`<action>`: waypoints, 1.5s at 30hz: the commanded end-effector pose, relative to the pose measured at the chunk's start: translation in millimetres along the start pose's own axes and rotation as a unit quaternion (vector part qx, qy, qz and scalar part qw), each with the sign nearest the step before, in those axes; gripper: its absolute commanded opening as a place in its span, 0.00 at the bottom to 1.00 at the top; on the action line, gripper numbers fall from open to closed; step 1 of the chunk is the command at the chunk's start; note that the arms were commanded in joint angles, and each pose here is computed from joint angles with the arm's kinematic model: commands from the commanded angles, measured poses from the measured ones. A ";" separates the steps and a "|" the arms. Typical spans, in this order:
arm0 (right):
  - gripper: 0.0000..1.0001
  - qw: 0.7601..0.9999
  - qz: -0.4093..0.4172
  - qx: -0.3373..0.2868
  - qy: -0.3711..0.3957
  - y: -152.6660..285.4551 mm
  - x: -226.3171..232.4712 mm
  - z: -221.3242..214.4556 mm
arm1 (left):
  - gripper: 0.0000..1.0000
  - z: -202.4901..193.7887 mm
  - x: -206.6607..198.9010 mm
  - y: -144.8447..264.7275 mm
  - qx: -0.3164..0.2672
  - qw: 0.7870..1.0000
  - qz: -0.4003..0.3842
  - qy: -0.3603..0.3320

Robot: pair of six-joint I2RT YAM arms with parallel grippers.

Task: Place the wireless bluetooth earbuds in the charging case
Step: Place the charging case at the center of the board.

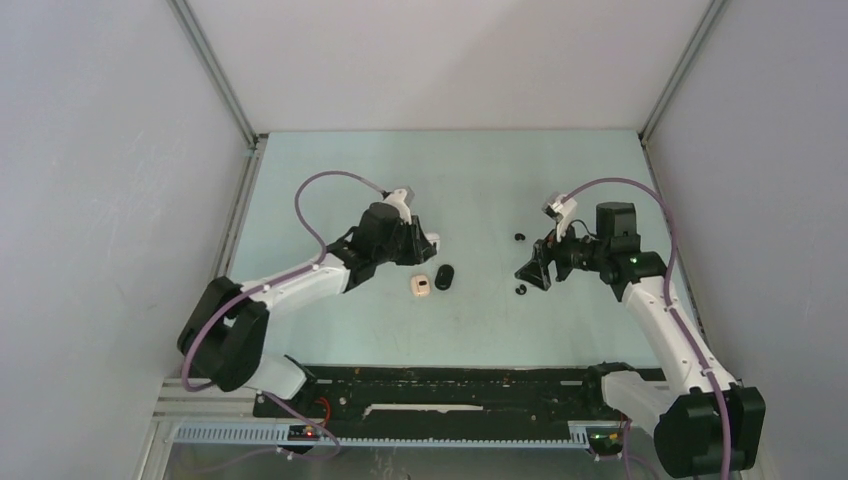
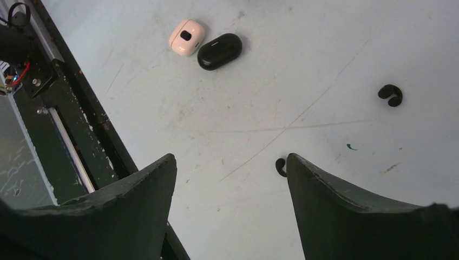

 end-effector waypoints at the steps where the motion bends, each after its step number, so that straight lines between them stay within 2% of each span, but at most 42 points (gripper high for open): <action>1: 0.76 0.999 0.022 -0.012 0.035 -4.2 8.3 12.4 | 0.05 -1.0 -16.1 -9.3 0.043 0.997 -0.044 0.055; 12: 0.76 0.998 0.028 0.009 0.062 -16.0 14.8 7.1 | 0.17 -13.3 4.8 -44.8 0.072 0.982 -0.061 0.166; 17: 0.76 0.997 0.029 0.016 0.068 -19.7 15.6 4.9 | 0.24 -16.9 17.1 -54.0 0.082 0.977 -0.052 0.192; 24: 0.76 0.997 0.033 0.025 0.072 -24.7 17.4 1.9 | 0.27 -26.5 33.4 -64.4 0.105 0.968 -0.035 0.224; 26: 0.76 0.997 0.030 0.028 0.069 -26.4 16.8 0.7 | 0.31 -31.6 40.0 -64.6 0.117 0.968 -0.021 0.222; 28: 0.75 0.997 0.005 0.032 0.064 -29.2 10.4 1.5 | 0.42 -34.2 47.7 -63.2 0.120 0.969 -0.001 0.215; 29: 0.75 0.997 -0.006 0.034 0.062 -31.4 8.3 1.9 | 0.45 -36.1 51.9 -61.3 0.121 0.970 0.009 0.210; 36: 0.75 0.992 -0.036 0.080 0.088 -64.5 17.6 -3.4 | 0.52 -46.2 88.2 -33.3 0.143 0.972 0.118 0.142; 38: 0.75 0.991 -0.044 0.090 0.092 -76.5 21.3 -0.6 | 0.53 -39.6 88.6 -21.9 0.124 0.976 0.124 0.129; 45: 0.75 0.992 -0.065 0.099 0.032 -127.4 22.2 12.3 | 0.54 -15.9 90.0 34.3 0.040 0.984 0.153 0.087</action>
Point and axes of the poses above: each gripper's point midway between its finger pads, its own y axis back along the fingers, its own x axis along the line the jaws close on, z = x × y, the point moved 1 cm from there along y, back along the fingers, and after that the axes turned 1 degree about -y, right-handed, at the moved point
